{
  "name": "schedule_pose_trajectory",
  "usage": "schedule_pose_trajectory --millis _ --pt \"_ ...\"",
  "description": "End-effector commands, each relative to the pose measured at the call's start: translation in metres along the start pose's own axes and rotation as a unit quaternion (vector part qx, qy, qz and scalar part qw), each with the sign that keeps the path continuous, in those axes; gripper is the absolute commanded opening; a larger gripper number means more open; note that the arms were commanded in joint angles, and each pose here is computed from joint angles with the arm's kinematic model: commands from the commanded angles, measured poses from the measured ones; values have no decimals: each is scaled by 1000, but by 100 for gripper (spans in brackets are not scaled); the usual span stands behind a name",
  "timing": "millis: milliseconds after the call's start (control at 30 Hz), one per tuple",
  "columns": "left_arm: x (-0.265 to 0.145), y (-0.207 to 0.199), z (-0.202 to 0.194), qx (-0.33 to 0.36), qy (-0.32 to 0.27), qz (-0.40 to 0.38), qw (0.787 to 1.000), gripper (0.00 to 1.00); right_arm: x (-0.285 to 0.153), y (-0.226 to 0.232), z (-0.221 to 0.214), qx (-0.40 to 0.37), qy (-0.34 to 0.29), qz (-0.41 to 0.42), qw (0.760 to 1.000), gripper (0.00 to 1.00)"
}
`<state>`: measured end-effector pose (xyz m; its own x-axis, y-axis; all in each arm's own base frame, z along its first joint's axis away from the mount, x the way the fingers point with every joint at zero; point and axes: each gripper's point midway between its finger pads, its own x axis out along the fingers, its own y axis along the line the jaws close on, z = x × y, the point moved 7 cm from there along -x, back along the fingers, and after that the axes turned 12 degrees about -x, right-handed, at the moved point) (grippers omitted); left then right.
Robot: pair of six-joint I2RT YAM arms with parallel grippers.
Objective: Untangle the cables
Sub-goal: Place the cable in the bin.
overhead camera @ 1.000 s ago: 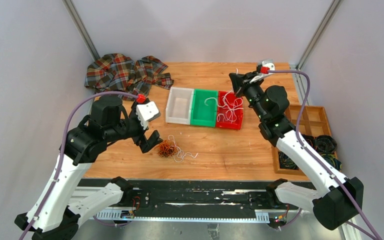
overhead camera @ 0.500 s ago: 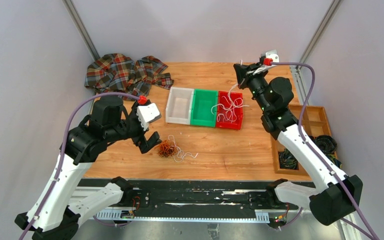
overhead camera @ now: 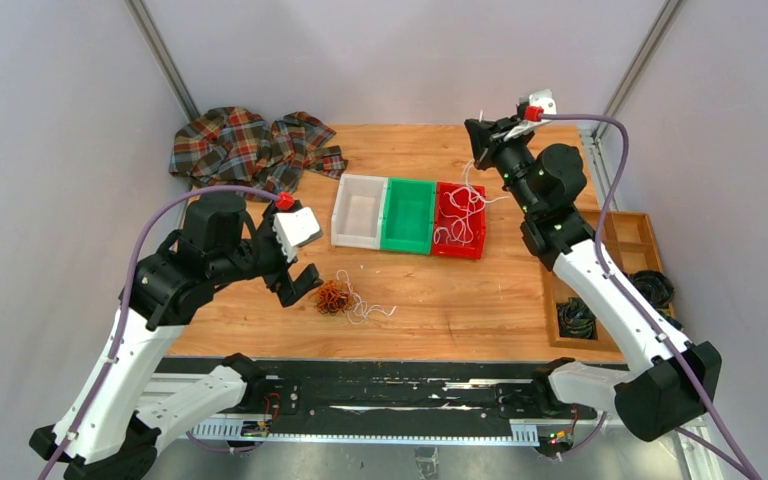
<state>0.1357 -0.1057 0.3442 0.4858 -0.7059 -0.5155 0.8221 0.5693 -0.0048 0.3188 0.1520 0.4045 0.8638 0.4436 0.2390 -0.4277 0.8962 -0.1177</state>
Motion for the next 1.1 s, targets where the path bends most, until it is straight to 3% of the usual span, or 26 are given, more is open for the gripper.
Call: schedule_pose_trajectory --millis 0,600,1067 --pt "-7 -1 5 12 -15 7 1000 98 3 -5 -21 -10 21 -4 1000 1" --pt "-6 -1 -1 5 13 4 1000 98 16 0 -146 -13 165 -13 986 1" --pt "-4 0 -2 13 20 1 1000 98 -2 4 -240 -33 321 -14 947 1"
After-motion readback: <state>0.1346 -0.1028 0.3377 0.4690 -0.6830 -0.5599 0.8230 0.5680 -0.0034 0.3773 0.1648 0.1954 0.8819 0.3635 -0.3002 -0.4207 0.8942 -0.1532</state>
